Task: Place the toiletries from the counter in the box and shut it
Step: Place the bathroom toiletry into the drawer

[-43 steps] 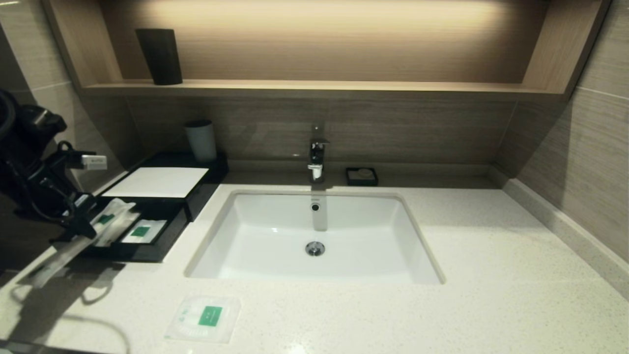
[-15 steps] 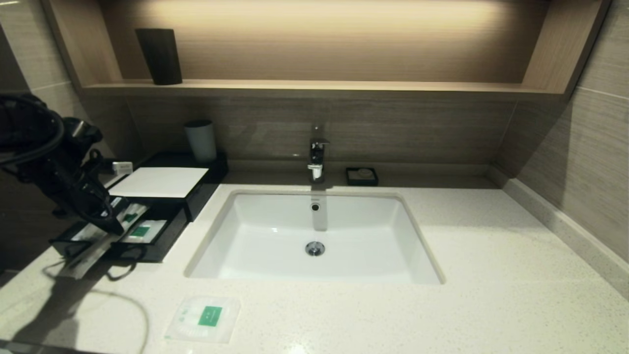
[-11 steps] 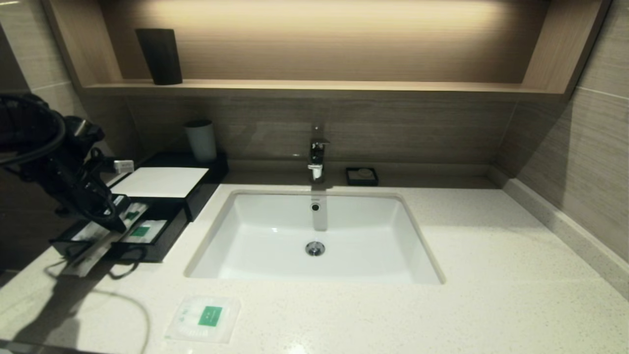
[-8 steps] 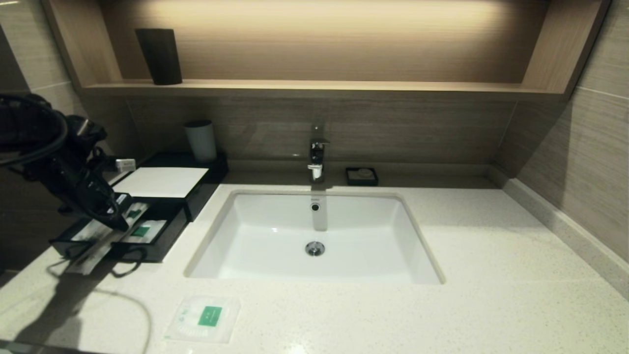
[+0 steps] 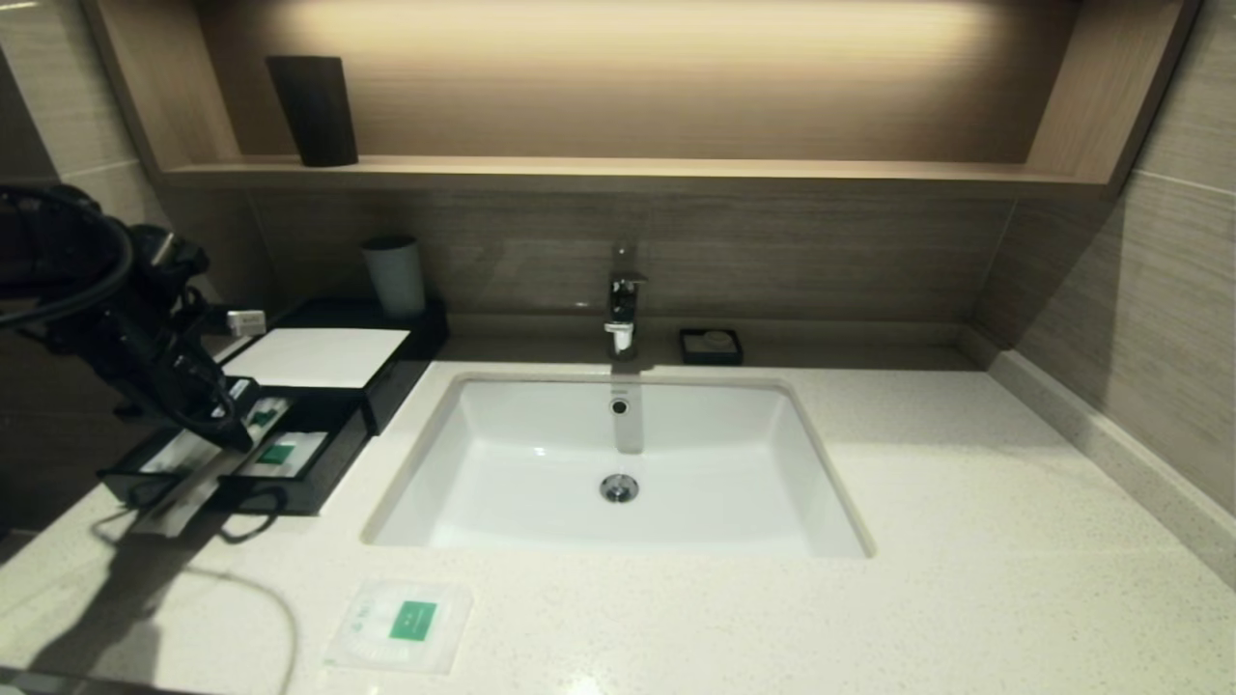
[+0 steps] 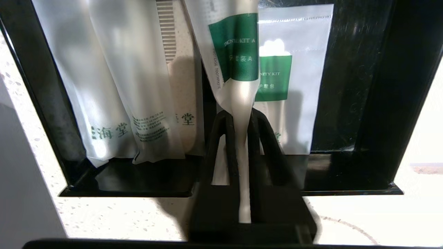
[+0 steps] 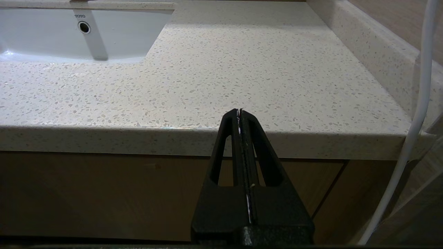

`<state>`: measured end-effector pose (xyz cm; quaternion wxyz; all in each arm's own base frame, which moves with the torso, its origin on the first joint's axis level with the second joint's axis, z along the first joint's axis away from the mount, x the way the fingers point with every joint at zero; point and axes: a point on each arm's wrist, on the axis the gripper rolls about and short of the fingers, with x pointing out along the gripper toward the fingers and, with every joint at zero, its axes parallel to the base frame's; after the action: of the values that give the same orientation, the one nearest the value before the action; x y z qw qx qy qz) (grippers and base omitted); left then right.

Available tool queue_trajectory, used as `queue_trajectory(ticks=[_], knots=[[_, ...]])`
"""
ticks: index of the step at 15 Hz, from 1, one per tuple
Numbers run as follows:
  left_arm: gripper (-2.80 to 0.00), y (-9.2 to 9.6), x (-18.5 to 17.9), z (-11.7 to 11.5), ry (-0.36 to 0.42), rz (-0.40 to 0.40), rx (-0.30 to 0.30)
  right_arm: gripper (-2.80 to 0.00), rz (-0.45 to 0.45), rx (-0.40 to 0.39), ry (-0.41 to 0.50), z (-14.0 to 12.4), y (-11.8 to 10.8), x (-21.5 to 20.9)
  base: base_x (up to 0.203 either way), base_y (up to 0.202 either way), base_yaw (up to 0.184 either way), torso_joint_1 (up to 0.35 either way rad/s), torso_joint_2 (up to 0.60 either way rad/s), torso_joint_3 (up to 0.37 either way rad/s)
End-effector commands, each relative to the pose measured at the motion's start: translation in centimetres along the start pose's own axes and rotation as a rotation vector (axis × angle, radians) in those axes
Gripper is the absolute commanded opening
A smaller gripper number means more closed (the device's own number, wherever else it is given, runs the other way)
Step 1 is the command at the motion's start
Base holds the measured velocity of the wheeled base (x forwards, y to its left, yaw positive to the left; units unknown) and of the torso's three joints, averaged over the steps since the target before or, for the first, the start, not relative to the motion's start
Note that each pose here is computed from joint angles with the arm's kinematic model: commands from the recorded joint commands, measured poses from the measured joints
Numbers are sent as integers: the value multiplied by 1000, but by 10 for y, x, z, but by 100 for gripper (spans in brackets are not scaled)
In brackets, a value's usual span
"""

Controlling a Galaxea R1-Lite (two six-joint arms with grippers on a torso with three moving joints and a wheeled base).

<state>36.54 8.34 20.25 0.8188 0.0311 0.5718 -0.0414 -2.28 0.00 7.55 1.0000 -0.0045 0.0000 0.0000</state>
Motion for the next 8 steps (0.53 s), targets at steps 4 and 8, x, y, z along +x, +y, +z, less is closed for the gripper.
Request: queue_trajectory(ticks=[4, 8], knots=[[0, 0, -6, 0, -20, 7, -2, -280, 0, 0, 0, 0, 0, 0, 0, 0, 0, 0, 0, 0], [0, -4, -27, -4, -65, 19, 3, -280, 0, 0, -1, 0, 0, 0, 0, 0, 0, 0, 0, 0]])
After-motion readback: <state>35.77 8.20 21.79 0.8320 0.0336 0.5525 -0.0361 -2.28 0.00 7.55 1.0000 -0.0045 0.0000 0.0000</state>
